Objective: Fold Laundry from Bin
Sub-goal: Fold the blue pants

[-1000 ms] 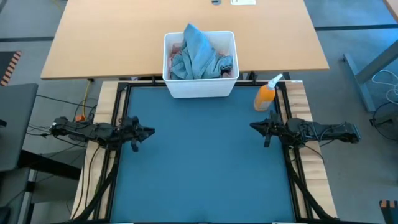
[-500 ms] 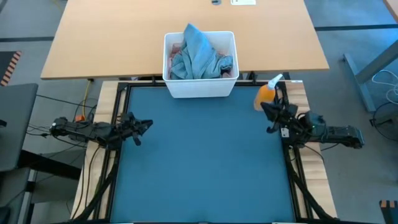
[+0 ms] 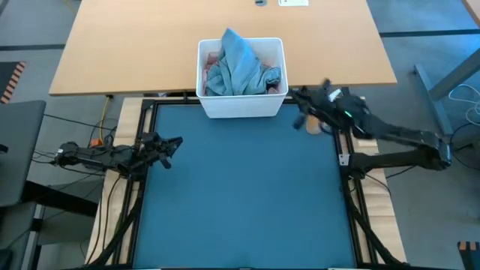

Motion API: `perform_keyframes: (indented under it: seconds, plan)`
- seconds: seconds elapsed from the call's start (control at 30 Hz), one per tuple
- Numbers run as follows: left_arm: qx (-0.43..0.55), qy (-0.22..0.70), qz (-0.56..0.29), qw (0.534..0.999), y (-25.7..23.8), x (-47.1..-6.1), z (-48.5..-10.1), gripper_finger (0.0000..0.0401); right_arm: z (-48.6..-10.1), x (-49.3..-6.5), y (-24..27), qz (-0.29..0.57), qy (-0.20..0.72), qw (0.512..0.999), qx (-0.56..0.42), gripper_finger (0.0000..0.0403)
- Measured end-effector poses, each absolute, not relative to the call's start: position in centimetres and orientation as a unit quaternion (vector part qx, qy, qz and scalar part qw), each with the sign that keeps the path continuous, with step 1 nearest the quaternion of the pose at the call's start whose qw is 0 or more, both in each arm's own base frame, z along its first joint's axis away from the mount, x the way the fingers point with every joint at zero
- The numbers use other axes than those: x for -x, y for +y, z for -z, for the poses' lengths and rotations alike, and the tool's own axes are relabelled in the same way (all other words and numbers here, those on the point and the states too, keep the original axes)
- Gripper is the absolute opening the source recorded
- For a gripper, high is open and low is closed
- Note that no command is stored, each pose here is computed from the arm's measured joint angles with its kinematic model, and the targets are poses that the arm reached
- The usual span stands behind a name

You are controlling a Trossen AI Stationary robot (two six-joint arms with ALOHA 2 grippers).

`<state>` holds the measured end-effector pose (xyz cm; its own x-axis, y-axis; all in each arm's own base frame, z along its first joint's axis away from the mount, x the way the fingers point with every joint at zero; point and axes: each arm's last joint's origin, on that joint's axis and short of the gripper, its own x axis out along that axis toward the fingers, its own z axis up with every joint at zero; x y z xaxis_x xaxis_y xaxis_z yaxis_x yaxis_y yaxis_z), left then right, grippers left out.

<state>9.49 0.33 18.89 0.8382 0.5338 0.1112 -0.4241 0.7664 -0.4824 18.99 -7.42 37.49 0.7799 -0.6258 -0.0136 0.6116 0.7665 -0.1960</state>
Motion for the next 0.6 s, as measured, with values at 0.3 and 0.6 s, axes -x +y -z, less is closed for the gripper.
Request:
perform_keyframes:
  seconds: [0.3,0.6]
  plan:
    - [0.206,-0.046,-0.172,0.962,-0.4,-10.8,-17.9,0.0045,-41.3,-27.2,-16.0,0.311,0.202,0.927,0.063,0.0087]
    - [0.162,0.002,-0.156,0.974,-0.7,-11.8,-17.1,0.0068,-40.7,-31.0,-22.0,0.344,0.264,0.901,0.005,0.0183]
